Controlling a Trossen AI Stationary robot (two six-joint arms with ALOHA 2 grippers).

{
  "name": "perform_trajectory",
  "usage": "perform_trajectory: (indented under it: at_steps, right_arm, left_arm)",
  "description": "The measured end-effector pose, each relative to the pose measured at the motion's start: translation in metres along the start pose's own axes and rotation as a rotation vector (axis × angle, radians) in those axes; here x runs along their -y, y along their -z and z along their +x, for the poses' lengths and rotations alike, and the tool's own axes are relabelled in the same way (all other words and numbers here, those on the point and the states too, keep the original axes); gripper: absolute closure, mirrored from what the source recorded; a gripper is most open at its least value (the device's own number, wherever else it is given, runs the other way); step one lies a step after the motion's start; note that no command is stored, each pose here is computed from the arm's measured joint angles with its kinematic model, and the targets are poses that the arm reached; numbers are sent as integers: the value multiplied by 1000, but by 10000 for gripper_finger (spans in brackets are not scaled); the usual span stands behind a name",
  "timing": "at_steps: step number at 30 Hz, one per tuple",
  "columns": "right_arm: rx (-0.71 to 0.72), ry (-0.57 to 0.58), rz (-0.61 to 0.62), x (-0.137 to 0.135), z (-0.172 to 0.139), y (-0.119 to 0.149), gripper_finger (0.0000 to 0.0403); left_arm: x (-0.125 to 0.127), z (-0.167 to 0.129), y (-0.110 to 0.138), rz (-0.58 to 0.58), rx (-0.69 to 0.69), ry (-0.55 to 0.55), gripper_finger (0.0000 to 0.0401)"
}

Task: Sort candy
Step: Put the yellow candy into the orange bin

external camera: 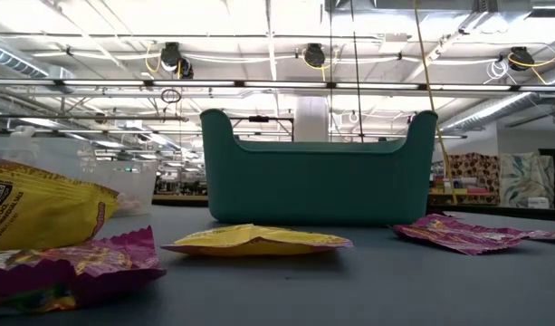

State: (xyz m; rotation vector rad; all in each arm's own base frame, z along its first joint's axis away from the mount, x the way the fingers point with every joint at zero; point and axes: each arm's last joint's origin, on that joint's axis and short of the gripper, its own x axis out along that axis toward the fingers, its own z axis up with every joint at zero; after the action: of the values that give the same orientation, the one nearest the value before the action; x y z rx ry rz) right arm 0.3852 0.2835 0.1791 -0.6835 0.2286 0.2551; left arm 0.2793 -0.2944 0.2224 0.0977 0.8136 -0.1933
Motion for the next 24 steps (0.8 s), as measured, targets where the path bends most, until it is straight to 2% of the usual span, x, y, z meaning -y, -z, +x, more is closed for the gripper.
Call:
perform_trajectory:
  at_steps: [4, 8, 24]
  right_arm:
    - [-42, 28, 0, 0, 0, 4, 172]
    - [-65, 57, 3, 1, 0, 5, 177]
    - [-131, 25, 24, 0, 1, 13, 288]
  left_arm:
    - [-8, 4, -5, 5, 4, -6, 388]
    - [-13, 6, -7, -6, -12, 14, 387]
    - [-15, 8, -8, 6, -4, 0, 386]
